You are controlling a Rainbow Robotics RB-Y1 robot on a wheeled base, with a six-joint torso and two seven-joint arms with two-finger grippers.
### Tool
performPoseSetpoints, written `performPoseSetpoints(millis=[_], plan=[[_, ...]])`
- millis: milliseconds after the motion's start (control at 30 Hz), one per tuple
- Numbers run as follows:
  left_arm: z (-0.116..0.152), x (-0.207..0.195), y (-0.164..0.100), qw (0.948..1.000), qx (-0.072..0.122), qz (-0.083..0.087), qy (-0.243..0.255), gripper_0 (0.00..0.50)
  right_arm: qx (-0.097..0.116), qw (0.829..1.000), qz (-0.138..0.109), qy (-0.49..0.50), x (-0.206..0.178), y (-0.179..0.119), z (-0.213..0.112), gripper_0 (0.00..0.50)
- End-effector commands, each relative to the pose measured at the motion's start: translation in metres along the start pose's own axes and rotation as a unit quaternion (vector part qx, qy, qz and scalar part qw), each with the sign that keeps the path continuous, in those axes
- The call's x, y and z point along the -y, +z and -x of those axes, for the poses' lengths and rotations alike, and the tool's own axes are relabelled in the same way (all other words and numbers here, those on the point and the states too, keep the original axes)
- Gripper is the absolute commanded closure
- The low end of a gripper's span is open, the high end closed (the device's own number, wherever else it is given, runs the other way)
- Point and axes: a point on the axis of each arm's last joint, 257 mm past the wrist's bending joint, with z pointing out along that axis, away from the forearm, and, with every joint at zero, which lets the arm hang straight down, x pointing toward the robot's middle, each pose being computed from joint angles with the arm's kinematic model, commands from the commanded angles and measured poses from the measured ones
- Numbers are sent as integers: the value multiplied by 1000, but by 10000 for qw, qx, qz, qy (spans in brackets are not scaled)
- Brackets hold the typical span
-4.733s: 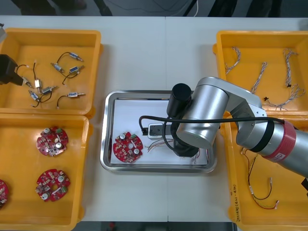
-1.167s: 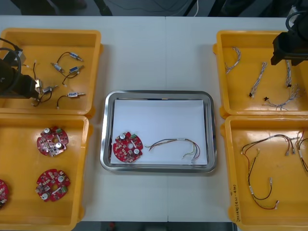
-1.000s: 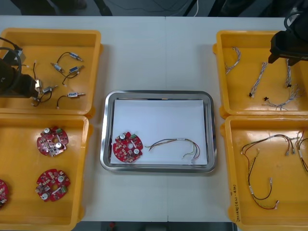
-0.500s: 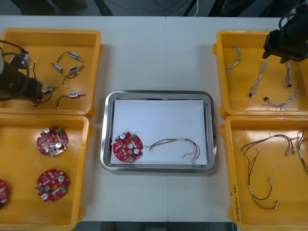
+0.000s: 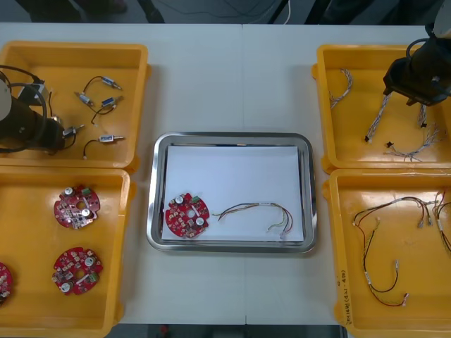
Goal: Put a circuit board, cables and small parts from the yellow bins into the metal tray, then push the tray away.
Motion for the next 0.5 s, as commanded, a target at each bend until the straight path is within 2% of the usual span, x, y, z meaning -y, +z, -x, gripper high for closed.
performPoseSetpoints(millis=[33, 67, 100, 133, 333, 500], plan=[[9, 4, -2, 9977, 94, -10, 673, 143, 307, 9990, 295, 101, -29, -17, 24, 0], [9, 5, -2, 9977, 95, -23, 668, 190, 295, 9991, 296, 99, -30, -16, 23, 0], [8, 5, -2, 9977, 87, -23, 666, 327, 280, 9991, 310, 103, -31, -16, 22, 0], [9, 5, -2, 9978, 92, -25, 663, 498, 248, 9992, 314, 89, -33, -14, 18, 0], [9, 5, -3, 9979, 92, -38, 646, 500, 25, 9994, 321, 114, -39, -10, 3, 0], [9, 5, -4, 9981, 76, -57, 609, 500, -65, 9993, 342, 136, -41, -5, -6, 0]])
